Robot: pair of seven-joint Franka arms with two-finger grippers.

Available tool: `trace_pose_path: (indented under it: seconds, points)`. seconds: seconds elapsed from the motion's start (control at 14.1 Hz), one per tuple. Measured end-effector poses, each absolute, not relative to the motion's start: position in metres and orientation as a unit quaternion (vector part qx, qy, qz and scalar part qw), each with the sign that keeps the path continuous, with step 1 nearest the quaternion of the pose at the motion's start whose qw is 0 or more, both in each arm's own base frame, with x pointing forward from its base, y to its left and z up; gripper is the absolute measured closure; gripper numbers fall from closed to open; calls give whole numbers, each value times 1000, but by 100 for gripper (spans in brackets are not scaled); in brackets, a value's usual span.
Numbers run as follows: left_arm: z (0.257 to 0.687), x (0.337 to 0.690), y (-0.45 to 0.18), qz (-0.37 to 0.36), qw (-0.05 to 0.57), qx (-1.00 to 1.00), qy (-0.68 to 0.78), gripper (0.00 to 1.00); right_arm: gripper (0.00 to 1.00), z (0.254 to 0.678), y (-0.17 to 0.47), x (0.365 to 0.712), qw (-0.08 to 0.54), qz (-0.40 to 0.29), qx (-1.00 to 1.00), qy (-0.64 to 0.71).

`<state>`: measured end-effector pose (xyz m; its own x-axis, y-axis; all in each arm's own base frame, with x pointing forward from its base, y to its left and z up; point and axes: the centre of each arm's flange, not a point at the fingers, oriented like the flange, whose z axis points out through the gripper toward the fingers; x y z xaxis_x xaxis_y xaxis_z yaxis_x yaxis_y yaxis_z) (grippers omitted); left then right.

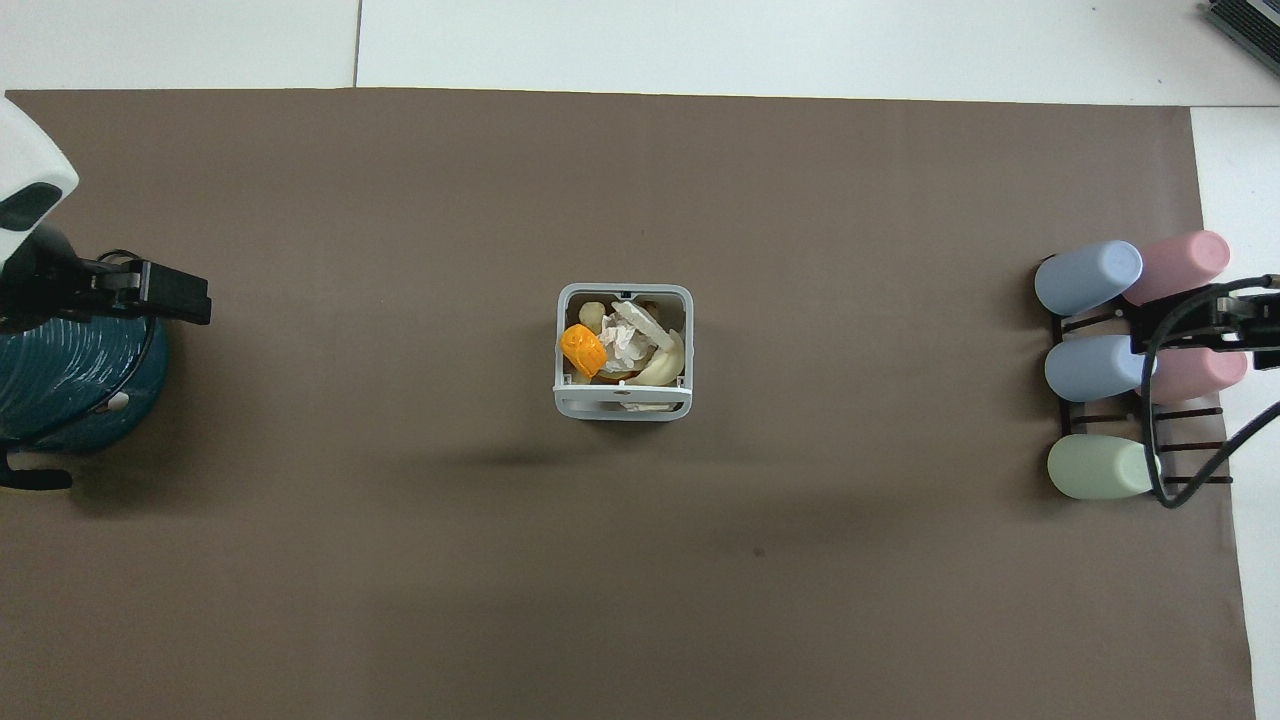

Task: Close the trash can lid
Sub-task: 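Reach the left gripper toward the open lid of the trash can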

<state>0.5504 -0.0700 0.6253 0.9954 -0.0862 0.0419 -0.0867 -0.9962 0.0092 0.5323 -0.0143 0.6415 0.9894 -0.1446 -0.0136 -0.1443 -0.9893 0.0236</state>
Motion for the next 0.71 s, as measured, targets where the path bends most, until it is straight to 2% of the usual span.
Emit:
trace_pose_path:
  seconds: [0.35, 0.71]
  points:
    - [620, 543, -110, 15, 6, 999, -36, 0, 0, 642, -14, 532, 11, -8, 998, -64]
    - [602, 510, -181, 5, 6, 1000, 2, 0, 0, 642, -14, 532, 11, -8, 998, -63]
